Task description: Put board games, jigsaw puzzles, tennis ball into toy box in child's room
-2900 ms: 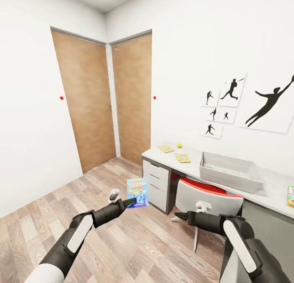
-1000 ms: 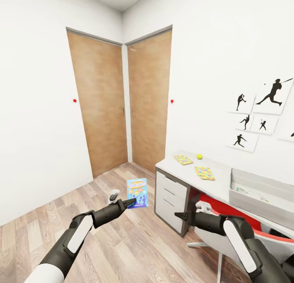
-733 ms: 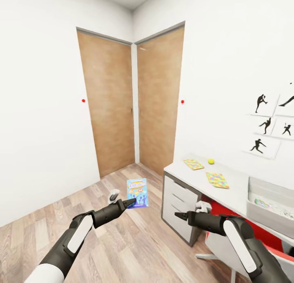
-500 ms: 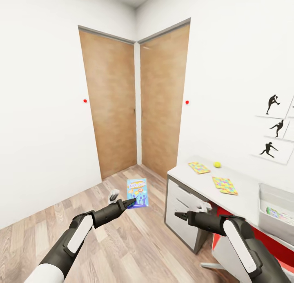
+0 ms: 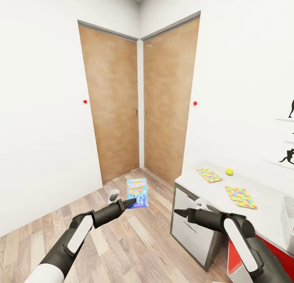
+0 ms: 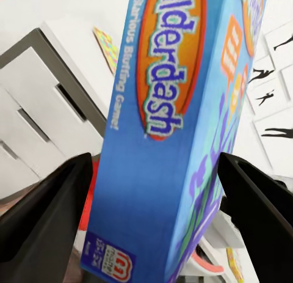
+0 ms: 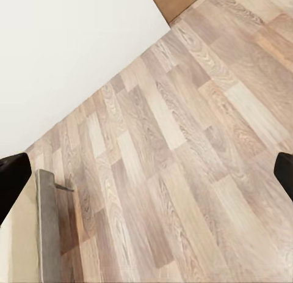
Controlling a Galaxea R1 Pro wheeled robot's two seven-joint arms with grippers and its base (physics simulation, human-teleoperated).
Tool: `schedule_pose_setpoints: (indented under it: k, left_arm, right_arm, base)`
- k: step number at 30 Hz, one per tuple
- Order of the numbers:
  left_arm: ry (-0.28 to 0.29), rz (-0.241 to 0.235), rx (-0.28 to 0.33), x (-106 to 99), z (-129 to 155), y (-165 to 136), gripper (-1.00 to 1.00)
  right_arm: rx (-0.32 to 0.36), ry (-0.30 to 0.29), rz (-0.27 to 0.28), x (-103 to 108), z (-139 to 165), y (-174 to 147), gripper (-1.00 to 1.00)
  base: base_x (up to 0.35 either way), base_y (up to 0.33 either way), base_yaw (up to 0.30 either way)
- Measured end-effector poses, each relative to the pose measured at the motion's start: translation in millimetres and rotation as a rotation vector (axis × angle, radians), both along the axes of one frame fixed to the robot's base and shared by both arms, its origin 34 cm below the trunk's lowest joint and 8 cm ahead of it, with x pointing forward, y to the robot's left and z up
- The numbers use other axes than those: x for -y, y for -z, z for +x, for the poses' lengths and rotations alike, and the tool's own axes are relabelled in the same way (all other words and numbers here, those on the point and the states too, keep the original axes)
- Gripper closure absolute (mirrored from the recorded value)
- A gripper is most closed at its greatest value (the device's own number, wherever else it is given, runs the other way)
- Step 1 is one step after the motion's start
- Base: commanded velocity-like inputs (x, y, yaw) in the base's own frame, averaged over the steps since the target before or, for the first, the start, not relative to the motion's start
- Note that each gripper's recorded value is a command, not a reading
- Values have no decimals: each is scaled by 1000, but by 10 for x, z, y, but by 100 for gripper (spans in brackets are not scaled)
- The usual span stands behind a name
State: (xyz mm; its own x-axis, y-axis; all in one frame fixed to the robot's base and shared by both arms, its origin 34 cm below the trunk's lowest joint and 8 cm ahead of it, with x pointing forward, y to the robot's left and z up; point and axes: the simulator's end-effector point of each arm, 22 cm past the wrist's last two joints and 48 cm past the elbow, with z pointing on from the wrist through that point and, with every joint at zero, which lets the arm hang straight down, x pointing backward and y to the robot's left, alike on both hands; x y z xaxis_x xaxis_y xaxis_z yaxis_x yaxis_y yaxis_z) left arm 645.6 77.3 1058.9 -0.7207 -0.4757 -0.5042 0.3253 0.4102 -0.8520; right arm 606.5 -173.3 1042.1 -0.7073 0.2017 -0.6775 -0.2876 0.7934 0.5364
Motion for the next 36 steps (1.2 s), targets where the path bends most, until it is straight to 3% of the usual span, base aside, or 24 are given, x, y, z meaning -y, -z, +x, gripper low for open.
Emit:
schedule_pose_setpoints:
  k: [11, 21, 28, 36]
  left_arm:
    - [1, -1, 3, 4, 2, -10, 100]
    - [5, -6, 14, 16, 6, -64, 100]
    - [6, -6, 16, 20, 6, -70, 100]
    - [6, -4, 17, 21, 6, -67, 100]
  right_arm:
    - [18, -5, 1, -10, 8, -73, -100]
    - [58, -13, 8, -9, 20, -252, -100]
    - [81, -28, 42, 22, 13, -371, -100]
    - [124, -56, 85, 240, -12, -565, -100]
  base:
    - [315, 162, 0]
    - [77, 38, -14]
    - [14, 7, -180]
    - [3, 2, -265]
